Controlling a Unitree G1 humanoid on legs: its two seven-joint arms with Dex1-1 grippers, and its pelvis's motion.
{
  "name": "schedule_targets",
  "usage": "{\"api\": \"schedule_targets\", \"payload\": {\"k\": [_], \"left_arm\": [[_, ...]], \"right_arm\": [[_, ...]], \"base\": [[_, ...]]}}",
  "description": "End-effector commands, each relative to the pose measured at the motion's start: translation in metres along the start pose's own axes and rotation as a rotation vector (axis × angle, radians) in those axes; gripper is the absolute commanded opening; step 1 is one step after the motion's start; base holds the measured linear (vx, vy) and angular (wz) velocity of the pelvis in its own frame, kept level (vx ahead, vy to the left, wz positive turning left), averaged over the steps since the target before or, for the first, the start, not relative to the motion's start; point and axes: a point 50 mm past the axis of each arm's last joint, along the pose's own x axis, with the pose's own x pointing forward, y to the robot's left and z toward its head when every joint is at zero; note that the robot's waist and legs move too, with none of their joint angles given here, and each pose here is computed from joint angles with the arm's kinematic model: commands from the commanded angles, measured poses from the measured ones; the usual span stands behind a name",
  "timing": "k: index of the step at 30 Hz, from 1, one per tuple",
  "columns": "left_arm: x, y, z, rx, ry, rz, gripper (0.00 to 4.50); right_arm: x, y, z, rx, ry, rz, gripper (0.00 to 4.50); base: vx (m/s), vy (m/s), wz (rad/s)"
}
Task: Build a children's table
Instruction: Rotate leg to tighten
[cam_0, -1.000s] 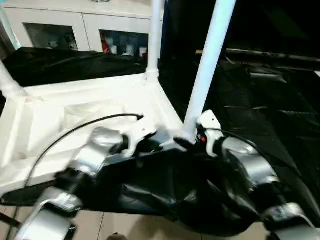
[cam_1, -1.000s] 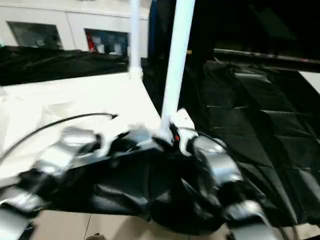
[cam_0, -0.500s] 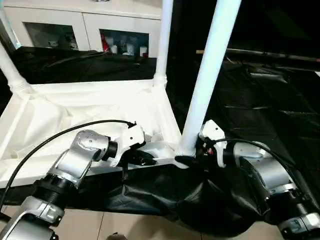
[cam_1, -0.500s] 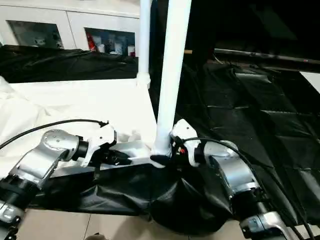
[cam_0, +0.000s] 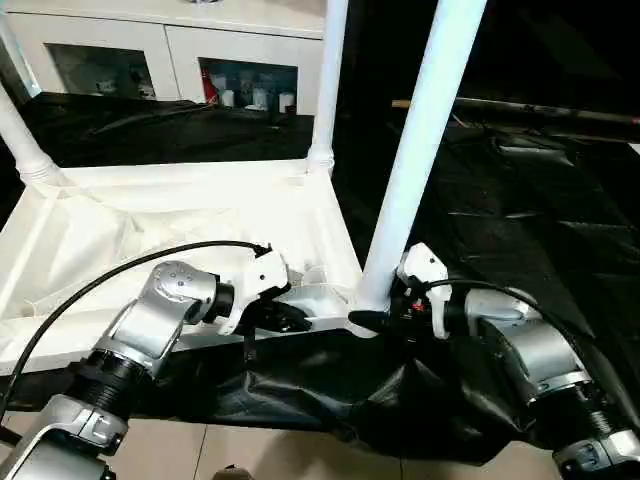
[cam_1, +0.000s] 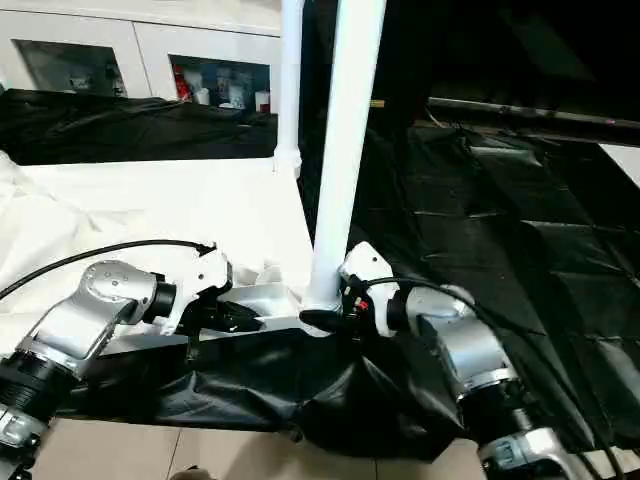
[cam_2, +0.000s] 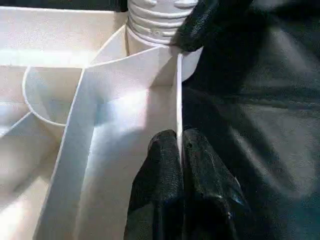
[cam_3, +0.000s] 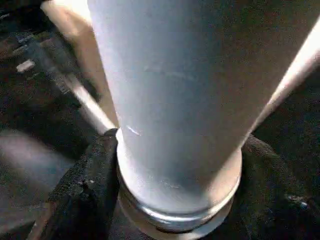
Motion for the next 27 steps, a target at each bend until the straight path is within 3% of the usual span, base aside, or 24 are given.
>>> {"api": "schedule_targets", "payload": {"k": [1,6,10,11,12,15,17,22,27], "left_arm": [[0.015,0.006,0.014,-0.004,-0.039,0.084,0.00],[0.047,0.011,0.030,-0.071,-0.054,0.222,0.00],[0.069,0.003,0.040,-0.065,-0.042,0.226,0.00],[0.076,0.000,0.042,-0.054,-0.033,0.222,0.00],[0.079,-0.002,0.043,-0.048,-0.029,0.221,0.00],[0.081,-0.003,0.044,-0.035,-0.030,0.215,0.00],[0.078,-0.001,0.042,-0.035,-0.032,0.218,0.00],[0.068,0.002,0.038,-0.018,-0.051,0.195,0.00],[0.052,0.002,0.027,-0.012,-0.068,0.119,0.00]], "right_arm": [[0.008,-0.007,-0.008,0.067,0.022,-0.160,2.77],[0.037,-0.008,-0.015,0.262,0.022,-0.474,2.77],[0.058,-0.001,-0.009,0.323,0.003,-0.540,2.77],[0.065,0.004,-0.004,0.309,-0.008,-0.513,2.77],[0.069,0.006,-0.002,0.299,-0.012,-0.500,3.33],[0.073,0.010,0.005,0.294,-0.048,-0.437,3.53],[0.071,0.008,0.007,0.230,-0.043,-0.422,3.76],[0.060,0.000,0.010,0.152,-0.066,-0.377,4.00],[0.034,-0.005,0.009,0.049,-0.032,-0.163,4.00]], "base": [[0.000,0.000,0.00],[0.000,0.000,0.00],[0.000,0.000,0.00],[0.000,0.000,0.00],[0.000,0.000,0.00],[0.000,0.000,0.00],[0.000,0.000,0.00],[0.000,0.000,0.00],[0.000,0.000,0.00]]}}
